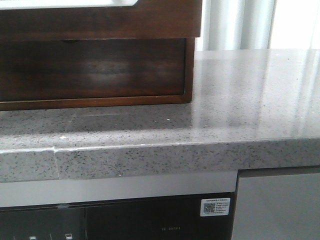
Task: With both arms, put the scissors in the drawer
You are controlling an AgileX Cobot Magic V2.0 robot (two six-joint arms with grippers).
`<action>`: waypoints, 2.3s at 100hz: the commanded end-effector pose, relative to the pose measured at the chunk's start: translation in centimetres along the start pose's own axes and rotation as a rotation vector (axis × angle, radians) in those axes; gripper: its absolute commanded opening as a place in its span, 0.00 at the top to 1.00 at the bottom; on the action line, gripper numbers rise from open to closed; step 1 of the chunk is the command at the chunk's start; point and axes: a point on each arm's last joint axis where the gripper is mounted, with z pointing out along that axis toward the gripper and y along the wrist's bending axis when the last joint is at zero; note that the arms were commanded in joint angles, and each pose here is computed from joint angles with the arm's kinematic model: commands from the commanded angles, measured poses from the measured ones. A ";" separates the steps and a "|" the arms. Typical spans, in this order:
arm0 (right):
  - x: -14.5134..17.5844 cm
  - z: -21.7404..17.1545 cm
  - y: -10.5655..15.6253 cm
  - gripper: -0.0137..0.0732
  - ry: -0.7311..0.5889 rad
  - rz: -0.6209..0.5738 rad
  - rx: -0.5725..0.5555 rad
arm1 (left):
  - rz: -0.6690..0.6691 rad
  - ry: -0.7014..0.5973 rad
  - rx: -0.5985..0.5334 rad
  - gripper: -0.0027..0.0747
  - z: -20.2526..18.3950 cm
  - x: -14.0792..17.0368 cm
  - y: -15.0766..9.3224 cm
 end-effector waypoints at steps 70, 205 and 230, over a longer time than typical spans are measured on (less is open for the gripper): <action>0.6 3.9 -0.4 0.93 0.003 -0.006 0.014 | -0.036 -0.083 -0.023 0.56 0.3 -1.3 0.6; -2.9 -7.0 -0.8 0.92 -0.186 0.108 0.143 | 0.005 -0.192 -0.120 0.84 -3.3 -3.6 1.3; -3.1 -10.6 -0.2 0.92 -0.240 0.155 0.170 | -0.125 -0.128 -0.170 0.99 -5.3 -3.3 1.6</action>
